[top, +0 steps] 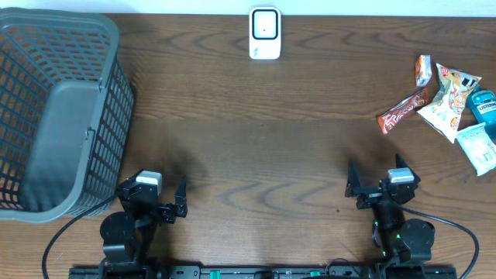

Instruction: Scan the item barcode

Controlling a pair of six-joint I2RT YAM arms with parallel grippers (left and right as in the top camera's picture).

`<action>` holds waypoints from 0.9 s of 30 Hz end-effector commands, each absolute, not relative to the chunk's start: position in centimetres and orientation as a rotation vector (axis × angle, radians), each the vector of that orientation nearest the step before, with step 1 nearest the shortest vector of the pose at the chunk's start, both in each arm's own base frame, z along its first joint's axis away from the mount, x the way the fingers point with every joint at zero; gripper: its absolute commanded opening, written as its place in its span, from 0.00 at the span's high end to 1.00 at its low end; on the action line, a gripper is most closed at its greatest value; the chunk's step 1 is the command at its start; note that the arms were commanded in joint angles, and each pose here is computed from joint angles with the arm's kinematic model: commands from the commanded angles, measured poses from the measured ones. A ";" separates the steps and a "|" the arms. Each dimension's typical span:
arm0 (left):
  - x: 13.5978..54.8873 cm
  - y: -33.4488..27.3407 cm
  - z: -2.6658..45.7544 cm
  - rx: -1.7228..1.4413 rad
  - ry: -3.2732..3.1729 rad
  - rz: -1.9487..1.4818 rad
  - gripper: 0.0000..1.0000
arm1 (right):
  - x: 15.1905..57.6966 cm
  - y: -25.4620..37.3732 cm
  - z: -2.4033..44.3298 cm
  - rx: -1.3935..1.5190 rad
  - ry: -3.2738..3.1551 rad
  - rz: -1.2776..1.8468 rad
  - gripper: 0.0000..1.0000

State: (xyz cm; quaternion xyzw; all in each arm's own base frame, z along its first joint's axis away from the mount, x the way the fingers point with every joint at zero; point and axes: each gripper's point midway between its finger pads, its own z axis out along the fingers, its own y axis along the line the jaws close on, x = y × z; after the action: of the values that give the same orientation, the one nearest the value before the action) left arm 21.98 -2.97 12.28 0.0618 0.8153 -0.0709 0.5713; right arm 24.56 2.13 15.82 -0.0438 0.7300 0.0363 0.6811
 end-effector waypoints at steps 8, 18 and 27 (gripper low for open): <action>21.8 -2.9 11.2 0.129 1.945 -0.172 0.02 | 24.6 1.5 15.7 -0.083 1.640 0.042 0.01; 21.8 -2.9 11.2 0.129 1.945 -0.172 0.02 | 24.6 1.5 15.7 -0.083 1.641 0.042 0.01; 21.8 -4.1 12.0 0.185 1.907 -0.221 0.02 | 24.6 1.5 15.7 -0.083 1.641 0.041 0.01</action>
State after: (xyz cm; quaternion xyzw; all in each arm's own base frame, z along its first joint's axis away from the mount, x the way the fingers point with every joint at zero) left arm 21.99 -3.11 12.40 0.0646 0.8138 -0.0731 0.5730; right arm 24.58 1.83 15.79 -0.0379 0.7308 0.0300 0.6809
